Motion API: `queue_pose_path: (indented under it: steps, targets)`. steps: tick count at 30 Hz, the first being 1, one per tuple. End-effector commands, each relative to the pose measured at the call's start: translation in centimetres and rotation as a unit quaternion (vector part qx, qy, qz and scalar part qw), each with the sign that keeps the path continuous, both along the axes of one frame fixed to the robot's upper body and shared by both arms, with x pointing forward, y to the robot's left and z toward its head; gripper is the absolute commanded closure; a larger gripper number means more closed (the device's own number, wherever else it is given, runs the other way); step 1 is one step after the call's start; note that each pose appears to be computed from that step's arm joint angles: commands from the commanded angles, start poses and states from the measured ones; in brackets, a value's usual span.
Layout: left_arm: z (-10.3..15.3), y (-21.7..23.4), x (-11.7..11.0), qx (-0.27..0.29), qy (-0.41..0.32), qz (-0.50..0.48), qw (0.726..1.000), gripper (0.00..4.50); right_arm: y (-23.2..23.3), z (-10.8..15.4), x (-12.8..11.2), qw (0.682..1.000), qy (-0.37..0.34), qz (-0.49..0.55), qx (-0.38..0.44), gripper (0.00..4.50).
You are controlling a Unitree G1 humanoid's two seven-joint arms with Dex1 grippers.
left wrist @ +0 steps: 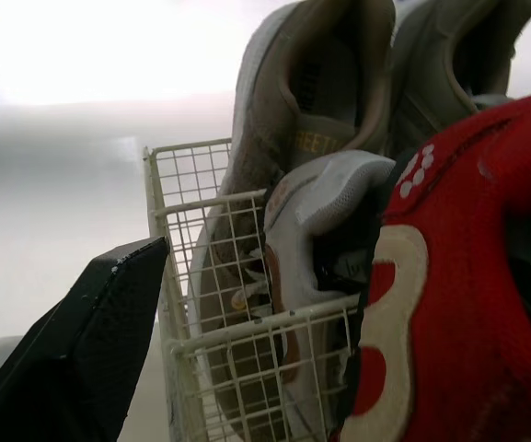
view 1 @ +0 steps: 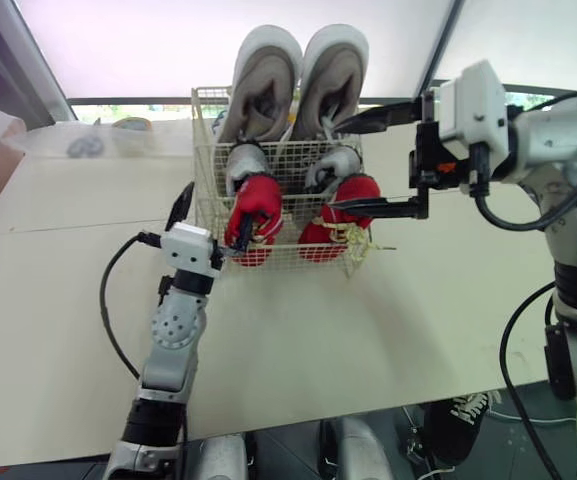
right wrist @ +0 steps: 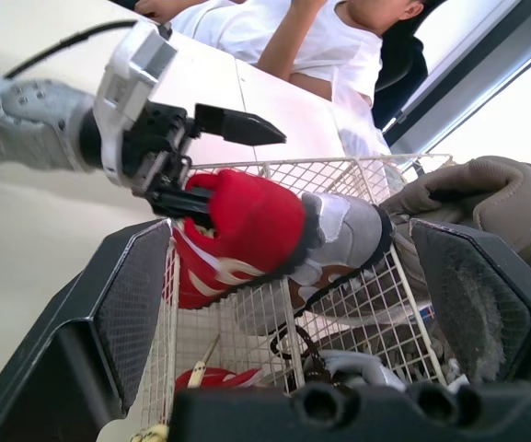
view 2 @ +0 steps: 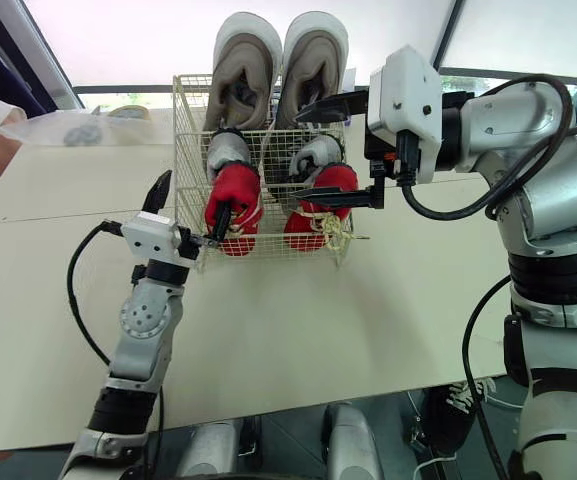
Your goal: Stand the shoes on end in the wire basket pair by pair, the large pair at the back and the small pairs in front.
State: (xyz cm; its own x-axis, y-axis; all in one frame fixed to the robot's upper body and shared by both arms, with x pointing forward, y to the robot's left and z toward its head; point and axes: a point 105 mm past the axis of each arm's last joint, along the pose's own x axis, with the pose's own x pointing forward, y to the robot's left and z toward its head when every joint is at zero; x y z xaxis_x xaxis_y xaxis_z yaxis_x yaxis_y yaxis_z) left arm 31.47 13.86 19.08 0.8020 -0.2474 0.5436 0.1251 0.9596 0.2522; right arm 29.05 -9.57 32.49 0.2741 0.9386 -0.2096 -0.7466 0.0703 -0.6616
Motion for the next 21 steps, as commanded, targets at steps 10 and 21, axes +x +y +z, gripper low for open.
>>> queue_pose_path:
  steps: [10,21]
  targets:
    - [3.6,2.7,-3.6,0.013,0.038,-0.063,0.997,0.1,-0.2,1.1,-0.2,0.999,-0.031,0.005,0.012,0.0]
    - [3.8,4.2,-6.9,0.06,0.252,-0.242,0.935,0.1,-1.6,0.7,0.1,0.999,-0.021,-0.019,0.018,0.0]
